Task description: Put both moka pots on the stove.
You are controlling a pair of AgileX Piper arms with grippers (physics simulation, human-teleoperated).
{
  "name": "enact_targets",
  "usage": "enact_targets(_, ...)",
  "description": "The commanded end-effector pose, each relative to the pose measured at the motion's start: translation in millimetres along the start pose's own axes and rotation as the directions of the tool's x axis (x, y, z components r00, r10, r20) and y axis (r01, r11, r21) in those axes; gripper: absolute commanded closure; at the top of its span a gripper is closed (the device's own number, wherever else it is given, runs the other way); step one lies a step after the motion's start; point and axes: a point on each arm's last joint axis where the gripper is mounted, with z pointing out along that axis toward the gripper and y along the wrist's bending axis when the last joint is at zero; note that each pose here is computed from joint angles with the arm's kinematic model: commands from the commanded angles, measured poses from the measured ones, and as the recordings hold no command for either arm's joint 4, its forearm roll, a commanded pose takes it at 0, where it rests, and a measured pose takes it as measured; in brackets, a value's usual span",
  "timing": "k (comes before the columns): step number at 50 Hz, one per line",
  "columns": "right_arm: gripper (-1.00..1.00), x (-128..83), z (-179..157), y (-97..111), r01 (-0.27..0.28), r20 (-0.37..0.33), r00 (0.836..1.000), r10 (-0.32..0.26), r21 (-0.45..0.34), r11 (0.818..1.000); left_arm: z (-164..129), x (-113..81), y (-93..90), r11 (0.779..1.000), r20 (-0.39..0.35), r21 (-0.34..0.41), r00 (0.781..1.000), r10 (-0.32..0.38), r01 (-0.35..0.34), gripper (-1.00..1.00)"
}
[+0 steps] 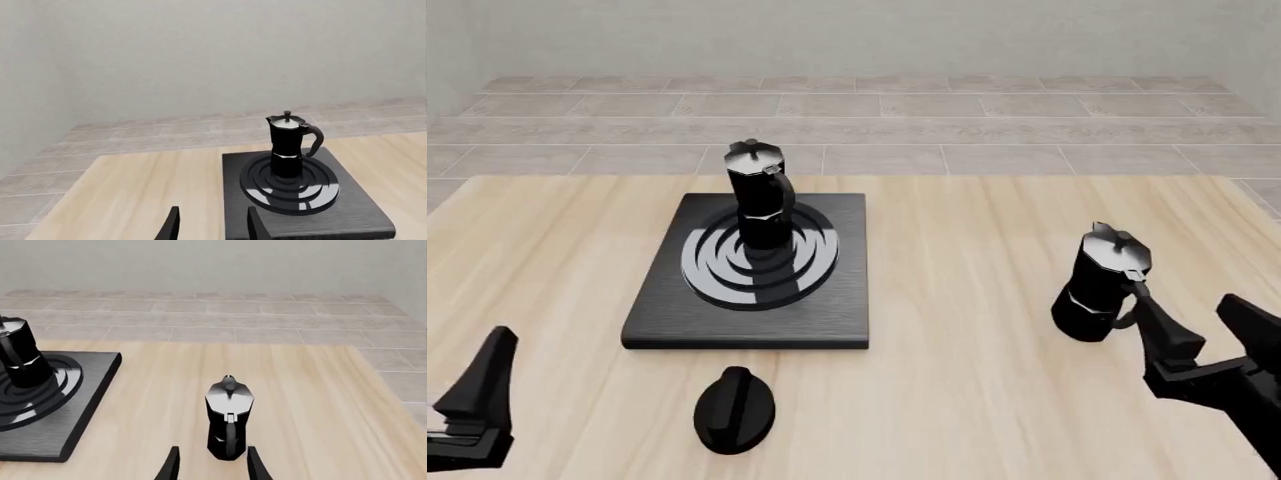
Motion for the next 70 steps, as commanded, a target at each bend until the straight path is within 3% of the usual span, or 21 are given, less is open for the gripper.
enact_targets(1, -1.0, -27, 5, 1, 0.0, 0.014, 1.0, 0.0, -0.006, 1.0, 0, 0.5, 0.2, 1.0, -0.004, -0.004, 1.0, 0.006, -0.006, -1.0)
enact_targets(9, -1.0, -49, 29, -1, 0.004, -0.053, 0.999, -0.004, 0.006, 1.0, 0, 0.6, 0.2, 1.0, -0.006, -0.004, 1.0, 0.009, -0.009, -1.0)
enact_targets(15, -1.0, -52, 53, -3, -0.031, -0.132, 0.991, 0.033, 0.017, 0.999, 0, 0.7, 0.1, 1.0, -0.007, -0.002, 1.0, 0.011, -0.011, -1.0)
enact_targets(16, -1.0, -51, 60, -2, -0.012, -0.16, 0.987, 0.014, 0.011, 1.0, 0, 0.7, 0.1, 1.0, -0.007, -0.003, 1.0, 0.01, -0.01, -1.0)
enact_targets(19, -1.0, -52, 70, -2, -0.045, -0.191, 0.98, 0.047, 0.016, 0.999, 0, 0.4, 0.2, 1.0, -0.006, -0.004, 1.0, 0.011, -0.011, -1.0)
enact_targets(37, -1.0, -53, 98, -6, -0.073, -0.278, 0.957, 0.082, 0.044, 0.996, 0, 0.3, 0.3, 1.0, -0.003, -0.006, 1.0, 0.01, -0.01, -1.0)
enact_targets(47, -1.0, -50, 99, -8, -0.042, -0.302, 0.952, 0.053, 0.043, 0.998, 0, 0.1, 0.4, 1.0, -0.002, -0.007, 1.0, 0.011, -0.011, -1.0)
enact_targets(70, -1.0, -32, 100, -9, -0.036, -0.344, 0.938, 0.052, 0.051, 0.998, 0, 0.3, 0.4, 1.0, -0.002, -0.007, 1.0, 0.012, -0.012, -1.0)
